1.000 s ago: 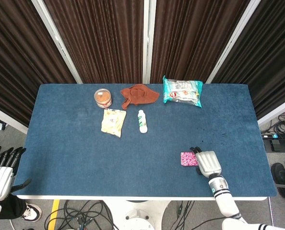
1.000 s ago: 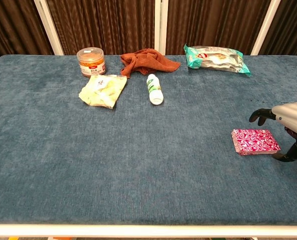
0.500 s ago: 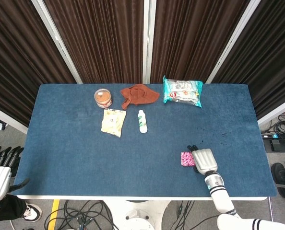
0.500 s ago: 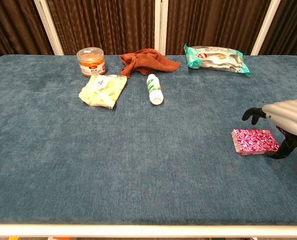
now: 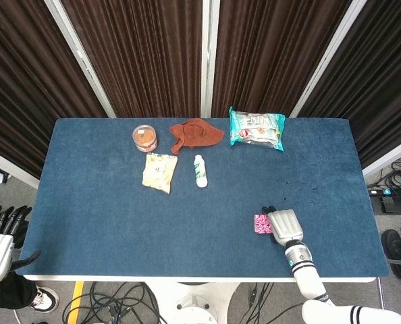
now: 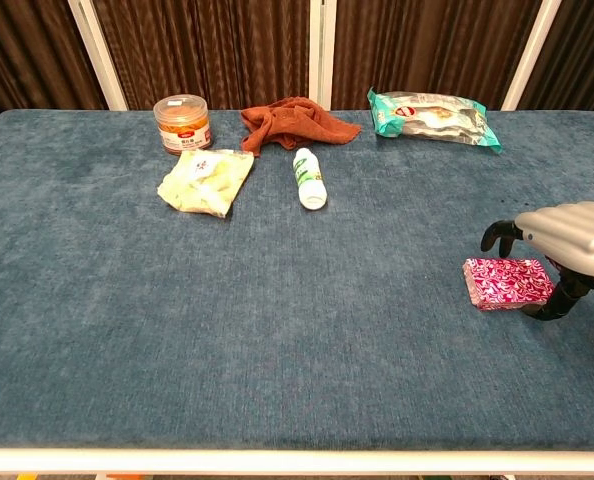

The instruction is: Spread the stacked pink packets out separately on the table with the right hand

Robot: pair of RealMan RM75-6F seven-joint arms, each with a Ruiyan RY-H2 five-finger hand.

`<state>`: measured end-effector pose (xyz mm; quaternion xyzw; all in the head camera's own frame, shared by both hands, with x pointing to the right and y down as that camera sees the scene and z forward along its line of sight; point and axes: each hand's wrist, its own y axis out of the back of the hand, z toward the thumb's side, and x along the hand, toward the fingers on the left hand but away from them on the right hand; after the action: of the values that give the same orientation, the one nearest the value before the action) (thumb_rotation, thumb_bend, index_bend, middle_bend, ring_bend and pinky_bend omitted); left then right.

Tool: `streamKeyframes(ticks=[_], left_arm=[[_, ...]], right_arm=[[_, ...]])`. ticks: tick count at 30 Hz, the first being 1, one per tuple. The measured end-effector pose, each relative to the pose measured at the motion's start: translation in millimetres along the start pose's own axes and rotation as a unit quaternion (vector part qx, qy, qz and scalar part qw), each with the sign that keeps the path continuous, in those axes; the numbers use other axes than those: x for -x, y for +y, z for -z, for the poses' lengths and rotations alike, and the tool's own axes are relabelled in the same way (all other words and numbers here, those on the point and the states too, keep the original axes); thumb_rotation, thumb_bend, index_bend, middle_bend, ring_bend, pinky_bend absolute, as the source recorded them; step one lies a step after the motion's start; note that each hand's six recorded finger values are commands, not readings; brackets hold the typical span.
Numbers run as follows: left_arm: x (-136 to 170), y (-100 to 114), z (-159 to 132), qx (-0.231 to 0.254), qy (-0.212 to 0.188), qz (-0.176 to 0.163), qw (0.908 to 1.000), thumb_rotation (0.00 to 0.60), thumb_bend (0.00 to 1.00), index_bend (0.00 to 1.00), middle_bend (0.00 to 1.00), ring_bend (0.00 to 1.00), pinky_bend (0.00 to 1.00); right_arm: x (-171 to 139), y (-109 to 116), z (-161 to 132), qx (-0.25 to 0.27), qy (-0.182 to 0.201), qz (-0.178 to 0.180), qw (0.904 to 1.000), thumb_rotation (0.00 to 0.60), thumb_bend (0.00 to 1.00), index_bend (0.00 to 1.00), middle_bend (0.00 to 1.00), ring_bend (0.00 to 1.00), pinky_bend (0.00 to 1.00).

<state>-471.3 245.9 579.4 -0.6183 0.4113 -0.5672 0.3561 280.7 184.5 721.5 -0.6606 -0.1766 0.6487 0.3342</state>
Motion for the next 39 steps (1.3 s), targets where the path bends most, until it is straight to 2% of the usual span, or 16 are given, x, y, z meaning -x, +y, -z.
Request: streamKeyframes(ticks=[39], left_arm=[[2.7, 0.0, 2.8, 0.005, 0.002, 0.001, 1.0, 0.6, 0.13, 0.09, 0.08, 0.0, 0.11]], right_arm=[[4.3, 0.7, -4.0, -0.01, -0.004, 0.007, 0.9999, 0.6, 0.2, 0.33, 0.31, 0.84, 0.92]])
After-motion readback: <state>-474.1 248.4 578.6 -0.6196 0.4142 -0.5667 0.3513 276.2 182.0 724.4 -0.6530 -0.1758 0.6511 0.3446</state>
